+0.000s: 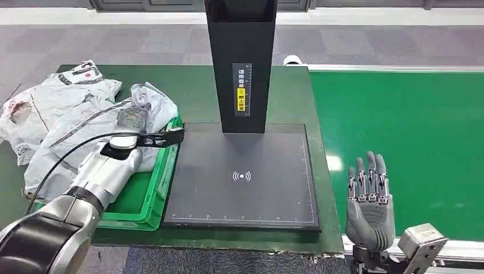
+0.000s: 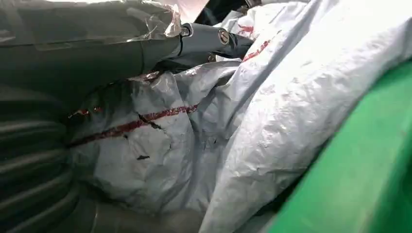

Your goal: Moved the parcel from conveyor to table for the left to box.

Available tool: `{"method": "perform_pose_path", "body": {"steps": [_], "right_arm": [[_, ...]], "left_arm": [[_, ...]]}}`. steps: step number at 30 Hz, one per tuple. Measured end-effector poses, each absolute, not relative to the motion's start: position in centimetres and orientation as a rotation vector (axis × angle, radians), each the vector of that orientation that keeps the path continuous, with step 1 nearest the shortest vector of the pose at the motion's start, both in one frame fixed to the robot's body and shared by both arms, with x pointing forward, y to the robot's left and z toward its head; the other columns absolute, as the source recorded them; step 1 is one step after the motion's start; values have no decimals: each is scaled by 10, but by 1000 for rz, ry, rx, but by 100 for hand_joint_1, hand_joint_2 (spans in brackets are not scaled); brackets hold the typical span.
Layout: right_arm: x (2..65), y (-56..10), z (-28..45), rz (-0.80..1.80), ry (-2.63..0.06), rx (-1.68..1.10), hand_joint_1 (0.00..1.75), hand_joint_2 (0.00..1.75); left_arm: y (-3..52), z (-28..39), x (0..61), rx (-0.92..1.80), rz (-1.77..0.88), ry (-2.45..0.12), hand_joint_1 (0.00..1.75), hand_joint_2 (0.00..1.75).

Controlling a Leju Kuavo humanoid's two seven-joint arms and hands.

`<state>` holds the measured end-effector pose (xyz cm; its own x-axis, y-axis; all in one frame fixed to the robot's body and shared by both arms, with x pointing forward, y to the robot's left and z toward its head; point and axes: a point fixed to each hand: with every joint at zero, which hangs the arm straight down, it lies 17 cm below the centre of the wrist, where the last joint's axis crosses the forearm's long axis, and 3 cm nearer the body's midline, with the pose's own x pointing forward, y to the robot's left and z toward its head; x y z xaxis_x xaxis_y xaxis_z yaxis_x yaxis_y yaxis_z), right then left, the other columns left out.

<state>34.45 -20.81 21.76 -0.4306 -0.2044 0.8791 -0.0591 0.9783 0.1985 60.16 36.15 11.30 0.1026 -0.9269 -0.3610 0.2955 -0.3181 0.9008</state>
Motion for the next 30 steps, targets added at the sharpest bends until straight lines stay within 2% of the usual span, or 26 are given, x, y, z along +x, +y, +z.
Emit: {"method": "perform_pose_path", "body": {"steps": [17, 18, 23, 26, 30], "right_arm": [[354, -202, 212, -146, -1987, 213, 0, 175], [355, -202, 211, -145, -1986, 213, 0, 175], [358, -202, 208, -147, -1972, 212, 0, 175], [360, -204, 205, -154, -1955, 197, 0, 175], [362, -208, 203, -171, -1943, 175, 0, 175]], "left_arm": [[390, 99, 582, 1323, -1346, -608, 0, 175], [391, 99, 582, 1324, -1340, -612, 0, 0], [404, 120, 579, 1439, -1201, -619, 0, 0], [424, 174, 575, 1633, -944, -701, 0, 0], [433, 263, 564, 1839, -716, -956, 0, 0]]}}
